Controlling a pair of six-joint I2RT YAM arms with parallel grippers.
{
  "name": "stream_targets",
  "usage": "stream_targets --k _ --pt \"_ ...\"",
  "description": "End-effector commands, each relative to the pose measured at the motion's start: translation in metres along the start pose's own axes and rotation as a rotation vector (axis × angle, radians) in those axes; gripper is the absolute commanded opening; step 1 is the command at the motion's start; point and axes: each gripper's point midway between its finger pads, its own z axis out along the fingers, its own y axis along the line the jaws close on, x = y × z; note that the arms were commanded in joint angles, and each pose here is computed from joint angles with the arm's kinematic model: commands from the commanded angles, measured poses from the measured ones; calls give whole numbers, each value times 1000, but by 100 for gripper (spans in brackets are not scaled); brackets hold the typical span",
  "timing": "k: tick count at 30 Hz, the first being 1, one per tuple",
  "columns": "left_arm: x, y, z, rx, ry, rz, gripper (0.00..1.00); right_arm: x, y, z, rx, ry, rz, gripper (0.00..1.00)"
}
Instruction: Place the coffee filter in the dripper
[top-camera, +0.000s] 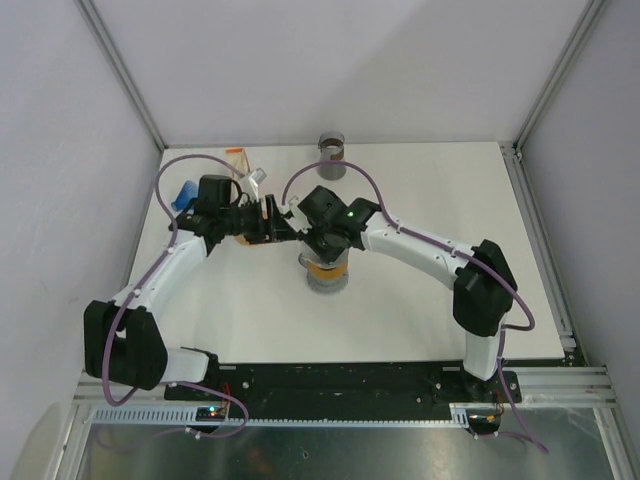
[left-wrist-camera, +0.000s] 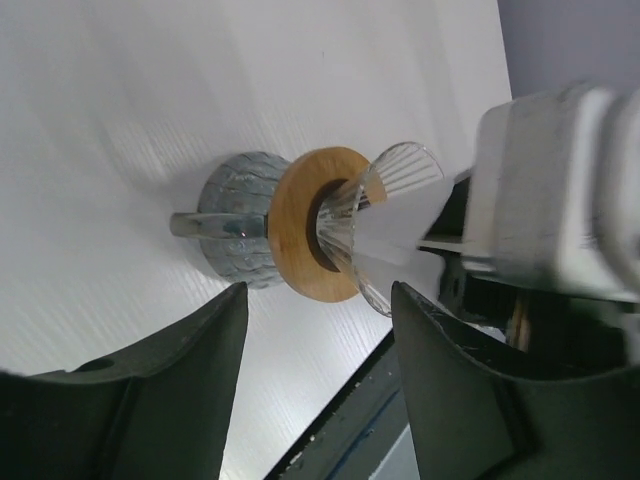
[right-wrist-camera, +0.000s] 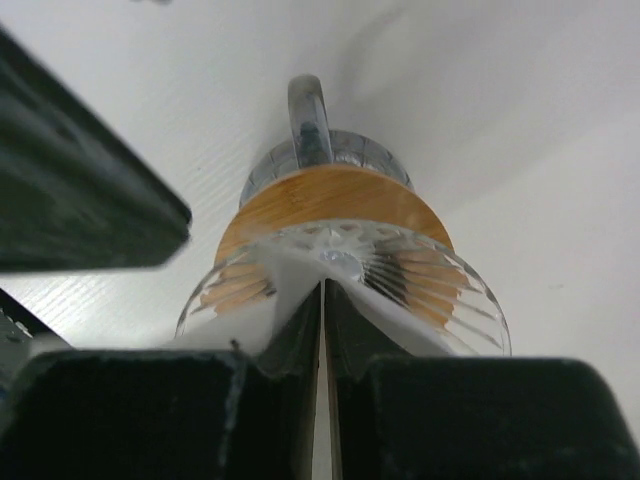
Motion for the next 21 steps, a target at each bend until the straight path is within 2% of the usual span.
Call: stream_targets --k 1,8,12,21 --pt "31 -55 -4 256 113 -39 63 -27 -8 2 10 -126 66 9" --pt "36 -46 -8 262 110 -152 54 -17 -8 17 3 -99 99 9" --pt "32 -38 -15 251 80 -184 53 -17 -7 22 2 -95 100 8" --pt "30 -25 -8 198 55 -173 69 -18 -1 26 2 -77 120 8"
